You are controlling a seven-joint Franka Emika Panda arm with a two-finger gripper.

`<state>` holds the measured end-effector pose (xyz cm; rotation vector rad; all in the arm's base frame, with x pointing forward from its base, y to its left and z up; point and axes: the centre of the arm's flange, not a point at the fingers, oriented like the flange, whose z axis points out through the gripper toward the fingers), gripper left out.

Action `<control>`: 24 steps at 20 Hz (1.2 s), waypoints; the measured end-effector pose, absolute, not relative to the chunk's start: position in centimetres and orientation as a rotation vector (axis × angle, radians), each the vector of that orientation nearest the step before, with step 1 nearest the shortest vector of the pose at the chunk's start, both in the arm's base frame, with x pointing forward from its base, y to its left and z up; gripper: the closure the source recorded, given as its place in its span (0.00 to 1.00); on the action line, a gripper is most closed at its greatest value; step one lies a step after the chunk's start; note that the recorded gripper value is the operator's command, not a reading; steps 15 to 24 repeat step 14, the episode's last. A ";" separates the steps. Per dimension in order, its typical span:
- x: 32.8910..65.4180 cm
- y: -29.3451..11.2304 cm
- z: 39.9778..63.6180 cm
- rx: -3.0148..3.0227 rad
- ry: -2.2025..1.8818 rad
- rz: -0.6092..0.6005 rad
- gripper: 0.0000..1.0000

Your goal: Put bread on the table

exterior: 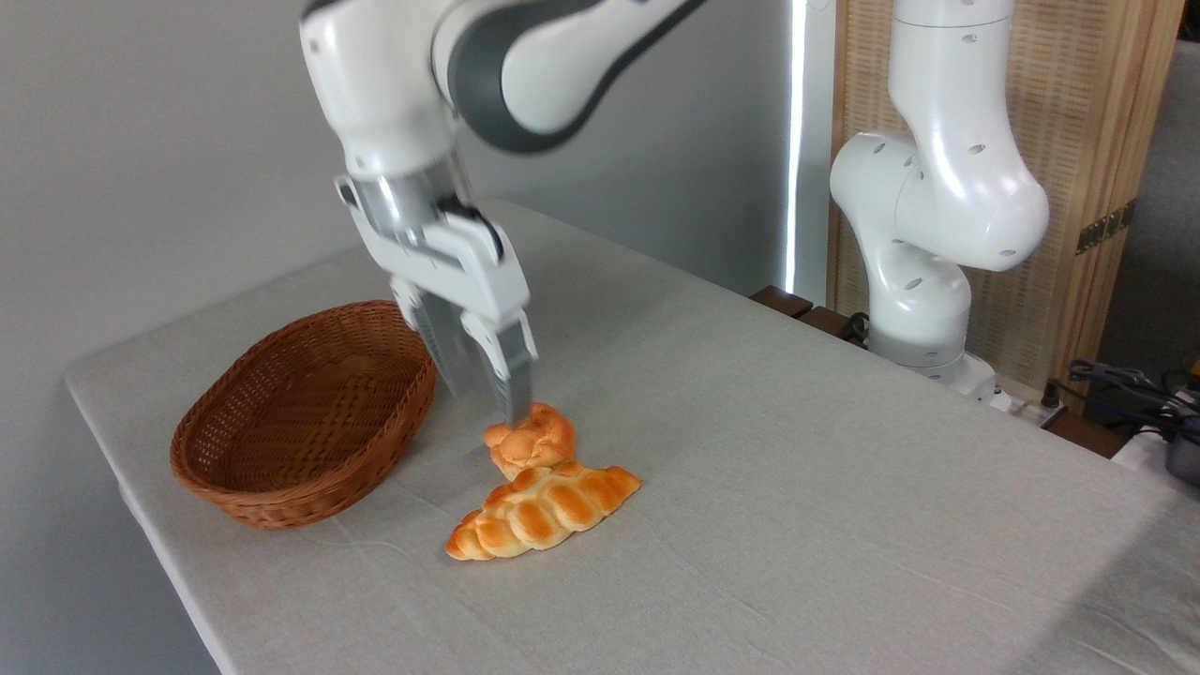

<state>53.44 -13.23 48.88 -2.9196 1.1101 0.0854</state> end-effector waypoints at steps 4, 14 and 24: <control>53.5 -13.1 56.2 -2.906 1.095 -0.086 0.00; 53.1 -5.9 59.0 -3.000 0.973 -0.071 0.00; 53.1 -5.9 59.0 -3.000 0.973 -0.071 0.00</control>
